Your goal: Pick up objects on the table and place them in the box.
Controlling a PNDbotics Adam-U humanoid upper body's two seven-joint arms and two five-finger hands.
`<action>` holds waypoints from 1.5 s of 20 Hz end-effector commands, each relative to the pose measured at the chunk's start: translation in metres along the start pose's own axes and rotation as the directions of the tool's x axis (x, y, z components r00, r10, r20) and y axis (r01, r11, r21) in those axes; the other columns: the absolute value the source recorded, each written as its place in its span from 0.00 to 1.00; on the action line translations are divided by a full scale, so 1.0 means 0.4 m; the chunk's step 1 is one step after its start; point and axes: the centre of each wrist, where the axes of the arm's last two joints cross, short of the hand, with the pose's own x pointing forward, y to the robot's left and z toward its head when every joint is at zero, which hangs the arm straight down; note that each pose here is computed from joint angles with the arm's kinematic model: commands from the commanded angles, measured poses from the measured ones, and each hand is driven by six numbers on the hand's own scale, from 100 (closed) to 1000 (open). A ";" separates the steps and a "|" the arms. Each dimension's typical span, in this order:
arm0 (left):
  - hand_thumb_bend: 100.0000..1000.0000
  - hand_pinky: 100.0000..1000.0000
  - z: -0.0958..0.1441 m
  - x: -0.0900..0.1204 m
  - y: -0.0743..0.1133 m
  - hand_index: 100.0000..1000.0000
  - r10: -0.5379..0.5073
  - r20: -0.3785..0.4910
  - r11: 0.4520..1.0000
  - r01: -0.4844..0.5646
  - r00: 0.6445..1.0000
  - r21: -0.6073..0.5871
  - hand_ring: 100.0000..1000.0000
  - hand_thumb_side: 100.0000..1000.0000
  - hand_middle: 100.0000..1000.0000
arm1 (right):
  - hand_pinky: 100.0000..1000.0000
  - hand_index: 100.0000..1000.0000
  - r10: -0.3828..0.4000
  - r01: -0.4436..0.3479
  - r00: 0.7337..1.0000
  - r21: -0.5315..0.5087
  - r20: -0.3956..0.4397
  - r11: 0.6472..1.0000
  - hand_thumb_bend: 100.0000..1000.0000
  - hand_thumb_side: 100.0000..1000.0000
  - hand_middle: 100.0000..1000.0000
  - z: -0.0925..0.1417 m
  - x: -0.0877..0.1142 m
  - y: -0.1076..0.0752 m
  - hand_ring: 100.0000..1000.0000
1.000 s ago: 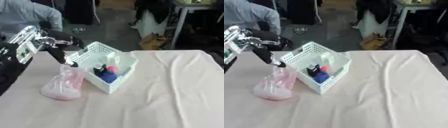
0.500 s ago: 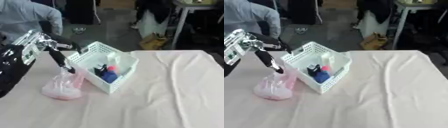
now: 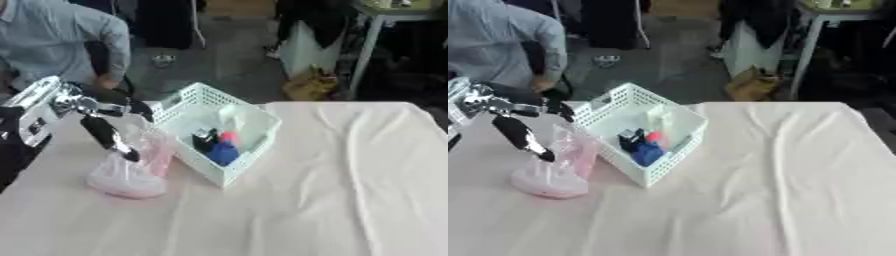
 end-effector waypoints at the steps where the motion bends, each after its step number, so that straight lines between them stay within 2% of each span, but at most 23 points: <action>1: 0.79 1.00 0.034 -0.022 0.006 1.00 -0.020 -0.030 1.000 0.019 0.999 -0.009 1.00 0.62 1.00 | 0.80 0.77 0.003 -0.004 1.000 0.011 0.031 1.000 0.00 1.00 0.76 -0.019 0.014 -0.003 0.86; 6: 0.79 1.00 0.031 -0.026 -0.024 1.00 0.003 -0.030 0.999 -0.004 1.000 -0.034 1.00 0.63 1.00 | 0.80 0.77 0.002 -0.003 1.000 0.009 0.028 1.000 0.00 1.00 0.76 -0.018 0.014 -0.003 0.86; 14: 0.75 1.00 0.011 -0.021 -0.045 1.00 0.012 -0.020 0.998 -0.010 1.000 0.064 1.00 0.64 1.00 | 0.80 0.77 0.002 -0.002 1.000 0.008 0.022 1.000 0.00 1.00 0.75 -0.016 0.013 -0.004 0.86; 22: 0.72 1.00 -0.036 -0.019 -0.070 1.00 0.078 0.001 0.990 -0.078 0.997 0.114 1.00 0.64 1.00 | 0.80 0.77 -0.003 0.003 1.000 0.007 0.017 1.000 0.00 1.00 0.75 -0.014 0.012 -0.001 0.86; 30: 0.75 1.00 -0.081 -0.041 -0.103 1.00 0.094 -0.042 0.996 -0.094 0.995 0.001 1.00 0.64 1.00 | 0.80 0.77 -0.010 0.010 1.000 0.008 0.014 1.000 0.00 1.00 0.74 -0.014 0.012 0.002 0.86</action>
